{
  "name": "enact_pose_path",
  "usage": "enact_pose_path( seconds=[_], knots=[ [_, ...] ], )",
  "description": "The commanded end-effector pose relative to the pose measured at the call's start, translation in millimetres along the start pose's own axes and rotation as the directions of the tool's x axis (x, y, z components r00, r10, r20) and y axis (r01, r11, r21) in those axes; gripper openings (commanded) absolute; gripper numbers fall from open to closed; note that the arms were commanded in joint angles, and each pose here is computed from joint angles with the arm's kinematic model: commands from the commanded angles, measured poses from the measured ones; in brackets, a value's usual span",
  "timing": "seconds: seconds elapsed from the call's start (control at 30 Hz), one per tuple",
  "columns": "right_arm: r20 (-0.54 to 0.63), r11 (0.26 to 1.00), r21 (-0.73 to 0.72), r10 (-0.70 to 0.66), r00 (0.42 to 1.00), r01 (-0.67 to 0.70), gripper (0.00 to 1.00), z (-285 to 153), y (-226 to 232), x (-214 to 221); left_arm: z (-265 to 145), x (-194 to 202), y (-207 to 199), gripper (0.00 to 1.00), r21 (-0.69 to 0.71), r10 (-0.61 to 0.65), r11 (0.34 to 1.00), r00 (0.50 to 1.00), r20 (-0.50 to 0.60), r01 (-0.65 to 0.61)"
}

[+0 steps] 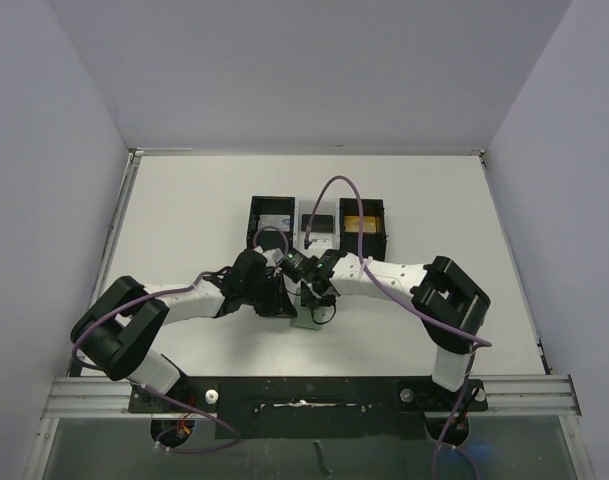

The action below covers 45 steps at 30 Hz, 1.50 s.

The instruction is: Take the credit cards out of the card holder

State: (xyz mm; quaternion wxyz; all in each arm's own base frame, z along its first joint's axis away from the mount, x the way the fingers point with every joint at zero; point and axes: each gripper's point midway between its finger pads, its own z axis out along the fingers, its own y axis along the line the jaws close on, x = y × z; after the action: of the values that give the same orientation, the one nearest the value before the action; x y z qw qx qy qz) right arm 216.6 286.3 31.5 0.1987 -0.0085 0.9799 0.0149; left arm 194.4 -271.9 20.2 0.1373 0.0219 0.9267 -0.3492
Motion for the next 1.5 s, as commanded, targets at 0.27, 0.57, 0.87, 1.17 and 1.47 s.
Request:
enact_pose_path(
  seconds=[0.27, 0.57, 0.87, 1.17, 1.47],
  knots=[
    [0.056, 0.959, -0.285, 0.009, 0.998, 0.007, 0.0, -15.4, 39.3, -7.1, -1.9, -5.3, 9.5, 0.12, -0.025, 0.057, 0.998, 0.998, 0.002, -0.057],
    [0.094, 0.913, -0.397, -0.065, 0.993, 0.097, 0.0, -31.7, 30.9, -4.1, -5.2, -6.1, 32.2, 0.0, -0.142, -0.024, 0.989, 0.999, 0.035, 0.028],
    [0.064, 0.901, -0.417, -0.104, 0.993, 0.121, 0.0, -41.5, 6.9, 15.0, -7.6, -10.6, 38.9, 0.0, -0.171, -0.044, 0.984, 0.997, 0.065, 0.054],
    [0.019, 0.959, -0.281, 0.041, 0.999, -0.034, 0.3, -42.9, -29.9, 18.1, -16.5, -21.1, 18.4, 0.11, -0.104, 0.003, 0.995, 0.996, 0.091, 0.007],
    [0.009, 0.917, -0.356, 0.193, 0.981, -0.178, 0.51, -56.3, -17.1, -7.0, -25.0, -36.7, -4.3, 0.23, -0.055, 0.056, 0.997, 0.992, 0.117, -0.05]
  ],
)
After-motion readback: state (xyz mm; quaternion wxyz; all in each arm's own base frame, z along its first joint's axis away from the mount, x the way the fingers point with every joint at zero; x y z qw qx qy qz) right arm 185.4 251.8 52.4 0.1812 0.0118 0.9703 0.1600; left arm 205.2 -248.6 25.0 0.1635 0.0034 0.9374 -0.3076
